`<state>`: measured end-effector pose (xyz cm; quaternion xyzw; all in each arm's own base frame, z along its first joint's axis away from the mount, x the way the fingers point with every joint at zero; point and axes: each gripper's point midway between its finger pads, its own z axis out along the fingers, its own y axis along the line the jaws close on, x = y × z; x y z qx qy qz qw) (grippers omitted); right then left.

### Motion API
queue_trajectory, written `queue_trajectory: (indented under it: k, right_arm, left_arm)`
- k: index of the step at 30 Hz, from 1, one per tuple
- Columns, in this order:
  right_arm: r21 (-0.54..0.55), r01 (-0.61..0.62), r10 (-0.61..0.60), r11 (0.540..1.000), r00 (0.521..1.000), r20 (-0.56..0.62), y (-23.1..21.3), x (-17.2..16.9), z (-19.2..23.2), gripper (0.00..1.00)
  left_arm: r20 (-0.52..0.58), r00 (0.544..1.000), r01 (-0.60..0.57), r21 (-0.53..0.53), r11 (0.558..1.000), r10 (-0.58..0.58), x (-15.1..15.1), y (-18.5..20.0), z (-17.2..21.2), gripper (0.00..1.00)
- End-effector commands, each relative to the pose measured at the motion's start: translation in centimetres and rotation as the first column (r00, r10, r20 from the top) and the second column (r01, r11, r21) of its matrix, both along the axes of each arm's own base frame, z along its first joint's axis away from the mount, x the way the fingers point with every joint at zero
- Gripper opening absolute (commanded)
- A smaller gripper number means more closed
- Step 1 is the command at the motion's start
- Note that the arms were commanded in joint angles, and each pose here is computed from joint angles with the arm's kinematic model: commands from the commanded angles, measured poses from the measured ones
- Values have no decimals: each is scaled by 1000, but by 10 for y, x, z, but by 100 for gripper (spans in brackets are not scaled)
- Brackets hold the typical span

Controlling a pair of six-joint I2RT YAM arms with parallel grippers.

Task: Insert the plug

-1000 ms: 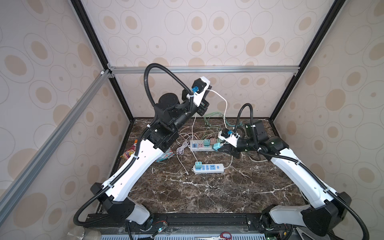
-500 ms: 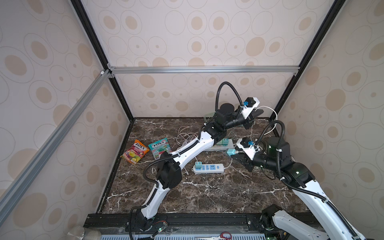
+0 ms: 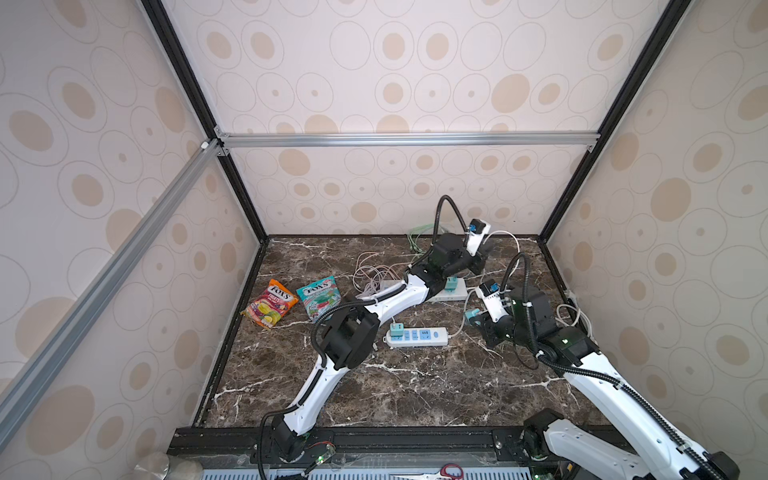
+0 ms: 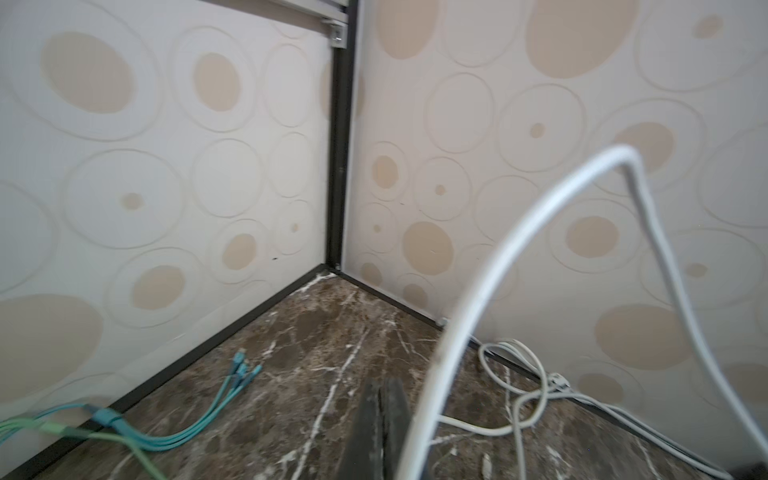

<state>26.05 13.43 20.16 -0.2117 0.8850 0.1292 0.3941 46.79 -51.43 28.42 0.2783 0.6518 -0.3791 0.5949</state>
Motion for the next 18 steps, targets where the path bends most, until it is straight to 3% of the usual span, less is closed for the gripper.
queue_trajectory:
  k: [1, 4, 7, 10, 13, 17, 18]
  right_arm:
    - [-11, 116, -116, 993, 993, -14, -17, 2, -4, 0]
    - [-37, 203, -204, 979, 978, -49, -36, -1, -11, 0]
    - [-37, 152, -154, 988, 987, -42, -35, -10, -4, 0]
    - [5, -11, 11, 1000, 999, -33, -13, -22, 9, 0]
    - [25, -93, 94, 995, 995, -37, -2, -27, 16, 0]
    - [-24, 21, -22, 999, 999, -30, -19, -16, 15, 0]
    - [-39, 58, -58, 998, 998, -20, -25, -14, 16, 0]
  left_arm:
    - [60, 991, -110, -187, 976, 123, 9, 36, 67, 0]
    - [47, 984, -161, -184, 970, 172, 15, 44, 67, 0]
    - [25, 984, -167, -169, 971, 174, 20, 40, 63, 0]
    - [-3, 998, -58, -123, 991, 59, 11, 7, 50, 0]
    - [-8, 997, 81, -59, 995, -82, -16, -39, 28, 0]
    - [-56, 982, 185, 80, 979, -181, -42, -72, -16, 2]
    - [-79, 977, 205, 126, 971, -196, -46, -72, -30, 13]
